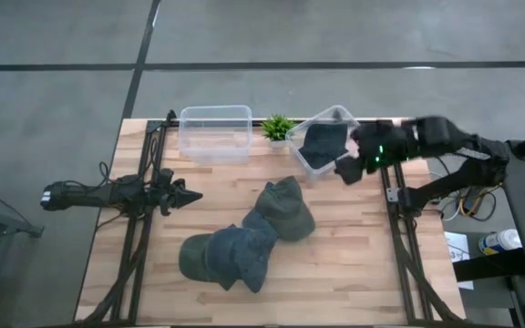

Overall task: Pick & Place hat
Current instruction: Put the top black cap into the left transparent bin

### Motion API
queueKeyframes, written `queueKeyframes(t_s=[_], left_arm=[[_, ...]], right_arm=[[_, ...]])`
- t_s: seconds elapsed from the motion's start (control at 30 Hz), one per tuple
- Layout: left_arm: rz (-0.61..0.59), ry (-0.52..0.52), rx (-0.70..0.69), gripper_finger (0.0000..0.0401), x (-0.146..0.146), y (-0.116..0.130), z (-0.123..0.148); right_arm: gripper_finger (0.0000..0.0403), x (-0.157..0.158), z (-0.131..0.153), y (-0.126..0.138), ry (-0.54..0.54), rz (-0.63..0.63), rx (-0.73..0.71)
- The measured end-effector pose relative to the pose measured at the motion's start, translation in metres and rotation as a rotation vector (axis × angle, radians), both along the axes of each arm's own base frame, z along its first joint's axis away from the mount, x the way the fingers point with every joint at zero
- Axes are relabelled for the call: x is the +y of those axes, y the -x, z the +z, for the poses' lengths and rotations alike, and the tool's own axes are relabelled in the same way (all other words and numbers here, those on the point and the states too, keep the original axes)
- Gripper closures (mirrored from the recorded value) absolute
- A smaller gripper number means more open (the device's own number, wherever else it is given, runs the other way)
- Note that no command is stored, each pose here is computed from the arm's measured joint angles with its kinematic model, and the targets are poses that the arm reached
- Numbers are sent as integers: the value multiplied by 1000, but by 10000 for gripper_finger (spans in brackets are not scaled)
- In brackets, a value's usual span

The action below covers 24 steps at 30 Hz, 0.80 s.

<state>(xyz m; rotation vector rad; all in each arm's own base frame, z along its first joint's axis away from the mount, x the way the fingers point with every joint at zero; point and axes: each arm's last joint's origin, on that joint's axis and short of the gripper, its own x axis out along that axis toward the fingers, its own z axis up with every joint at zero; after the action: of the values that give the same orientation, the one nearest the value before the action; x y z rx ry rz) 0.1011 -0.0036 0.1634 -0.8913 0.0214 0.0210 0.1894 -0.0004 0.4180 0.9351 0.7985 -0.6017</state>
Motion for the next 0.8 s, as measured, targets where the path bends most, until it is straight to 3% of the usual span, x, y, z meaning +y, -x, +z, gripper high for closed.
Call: queueKeyframes(t_s=[0.33, 0.57, 0.8], left_arm=[[-20, -3, 1, 401, -1, 0, 0], [-21, -28, 0, 401, -1, 0, 0], [-21, -27, -5, 401, -1, 0, 0]], right_arm=[[99, 65, -95, 1, -210, -260, -26], [94, 97, -169, -10, -413, -419, -294], [94, 120, -238, -10, -488, -569, -454]])
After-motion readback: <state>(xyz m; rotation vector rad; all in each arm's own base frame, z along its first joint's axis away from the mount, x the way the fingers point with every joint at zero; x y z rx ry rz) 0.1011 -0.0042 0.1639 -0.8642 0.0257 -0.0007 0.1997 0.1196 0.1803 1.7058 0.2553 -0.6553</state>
